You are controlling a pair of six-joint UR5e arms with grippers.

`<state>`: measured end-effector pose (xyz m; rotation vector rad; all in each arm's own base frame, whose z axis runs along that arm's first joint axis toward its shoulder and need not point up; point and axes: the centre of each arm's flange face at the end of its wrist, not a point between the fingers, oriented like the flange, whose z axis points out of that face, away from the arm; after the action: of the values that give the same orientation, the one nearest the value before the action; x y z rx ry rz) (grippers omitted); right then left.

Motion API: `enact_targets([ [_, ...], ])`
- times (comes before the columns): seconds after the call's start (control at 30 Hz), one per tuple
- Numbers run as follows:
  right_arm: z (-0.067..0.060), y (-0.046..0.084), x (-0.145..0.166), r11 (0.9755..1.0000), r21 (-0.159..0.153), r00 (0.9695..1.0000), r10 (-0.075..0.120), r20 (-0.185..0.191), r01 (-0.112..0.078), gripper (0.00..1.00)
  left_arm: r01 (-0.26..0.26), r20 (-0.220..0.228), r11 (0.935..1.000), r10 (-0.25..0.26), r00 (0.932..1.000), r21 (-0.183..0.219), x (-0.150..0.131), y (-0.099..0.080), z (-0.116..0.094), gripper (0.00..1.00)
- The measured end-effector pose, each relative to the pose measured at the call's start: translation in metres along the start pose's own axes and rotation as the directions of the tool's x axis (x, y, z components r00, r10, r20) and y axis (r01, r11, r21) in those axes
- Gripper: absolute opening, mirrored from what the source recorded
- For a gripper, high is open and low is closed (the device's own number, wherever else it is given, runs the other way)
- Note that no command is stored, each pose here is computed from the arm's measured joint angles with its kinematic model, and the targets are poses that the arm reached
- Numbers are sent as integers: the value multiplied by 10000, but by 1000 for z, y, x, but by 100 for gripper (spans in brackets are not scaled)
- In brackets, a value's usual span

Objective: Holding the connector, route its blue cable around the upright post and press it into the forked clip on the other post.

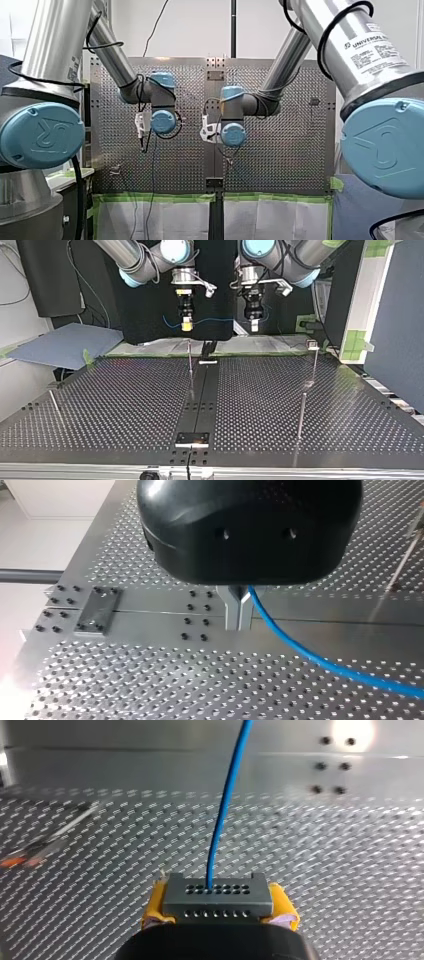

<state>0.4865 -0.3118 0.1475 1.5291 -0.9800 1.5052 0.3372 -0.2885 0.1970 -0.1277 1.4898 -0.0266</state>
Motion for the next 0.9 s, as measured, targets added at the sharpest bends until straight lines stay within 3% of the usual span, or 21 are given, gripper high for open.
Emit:
enact_targets([
  [0.2, 16, -3, 45, 9989, 392, 9986, 256, -462, -238, 0, 237, 250, 9994, -230, 9994, -249, -23, -3, 9, 0],
  [0.4, 27, -1, 91, 9952, 784, 9942, 645, -865, -578, 0, 350, 312, 9967, -328, 9990, -735, -40, 5, 13, 0],
  [0.6, 33, 6, 129, 9900, 1107, 9890, 992, -1098, -870, 0, 439, 418, 9917, -391, 9984, -1210, -58, 16, 14, 0],
  [0.9, 32, 11, 194, 9800, 1777, 9808, 1183, -1553, -901, 0, 602, 682, 9900, -518, 9963, -1279, -91, 16, 31, 0],
])
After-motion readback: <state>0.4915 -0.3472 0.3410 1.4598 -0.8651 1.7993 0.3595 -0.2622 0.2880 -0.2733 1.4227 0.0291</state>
